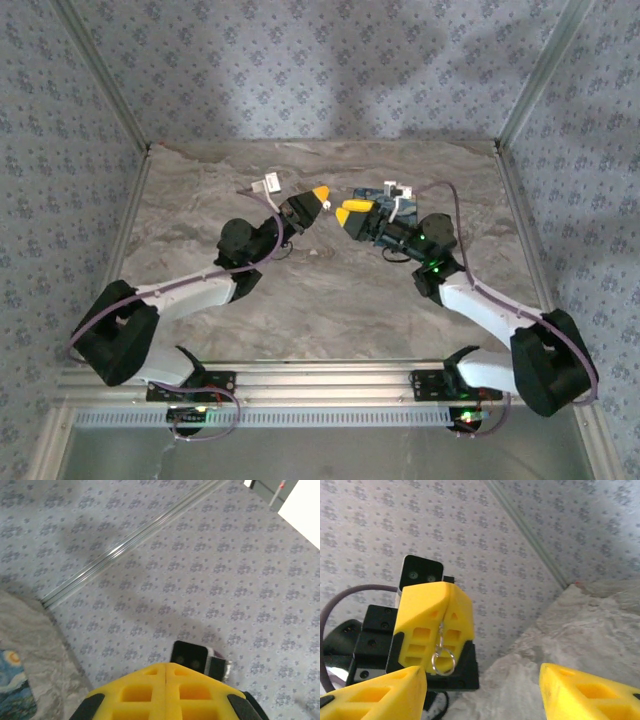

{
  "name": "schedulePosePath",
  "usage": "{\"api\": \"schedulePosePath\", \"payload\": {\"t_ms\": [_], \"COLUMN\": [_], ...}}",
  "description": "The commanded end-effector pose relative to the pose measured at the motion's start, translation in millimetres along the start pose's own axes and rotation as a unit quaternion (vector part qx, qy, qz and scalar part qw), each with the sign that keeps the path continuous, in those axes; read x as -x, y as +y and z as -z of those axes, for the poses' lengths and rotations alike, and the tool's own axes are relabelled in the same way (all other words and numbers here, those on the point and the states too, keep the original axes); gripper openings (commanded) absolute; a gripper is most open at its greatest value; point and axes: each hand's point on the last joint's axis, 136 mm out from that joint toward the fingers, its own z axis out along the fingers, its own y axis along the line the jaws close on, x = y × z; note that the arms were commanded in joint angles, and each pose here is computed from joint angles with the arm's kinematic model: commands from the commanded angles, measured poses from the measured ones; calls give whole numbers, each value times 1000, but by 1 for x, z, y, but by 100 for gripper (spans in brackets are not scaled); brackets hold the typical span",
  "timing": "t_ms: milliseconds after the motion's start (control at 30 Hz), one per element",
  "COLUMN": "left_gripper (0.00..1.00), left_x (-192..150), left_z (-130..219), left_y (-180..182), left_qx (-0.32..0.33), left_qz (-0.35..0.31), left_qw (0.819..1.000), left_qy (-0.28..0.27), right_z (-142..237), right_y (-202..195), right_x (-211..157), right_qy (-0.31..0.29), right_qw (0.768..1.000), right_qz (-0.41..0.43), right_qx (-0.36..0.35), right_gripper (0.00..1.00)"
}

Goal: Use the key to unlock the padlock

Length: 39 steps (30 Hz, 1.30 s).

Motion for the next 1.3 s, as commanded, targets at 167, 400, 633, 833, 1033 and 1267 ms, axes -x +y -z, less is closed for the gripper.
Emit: {"api": "schedulePosePath", "payload": {"t_ms": [167, 400, 633, 833, 1033, 1267], "left_gripper": [0, 0, 0, 0, 0, 31], "left_x": [7, 8, 8, 6, 6, 7], "left_z": [-6, -5, -4, -3, -1, 5], "left_y": [-25, -22, -22, -20, -17, -15], "left_qx": [-46, -41, -39, -35, -27, 5], "left_qz": [-27, -25, -26, -27, -27, -52], "left_qw": [998, 999, 999, 999, 999, 999], "left_qy": [-13, -19, -21, -18, -18, -6], "right_z": [-19, -24, -26, -26, -20, -9], "right_y": [32, 25, 18, 14, 5, -5], "right_x": [19, 16, 12, 13, 10, -3], "right_qy": [-18, -17, -12, -11, -4, 38], "right_qw": [997, 998, 998, 998, 999, 999], "right_qz": [-15, -31, -44, -48, -44, 5], "right_qx": [67, 59, 49, 39, 14, -36], "right_gripper": [58, 45, 30, 12, 0, 0]}}
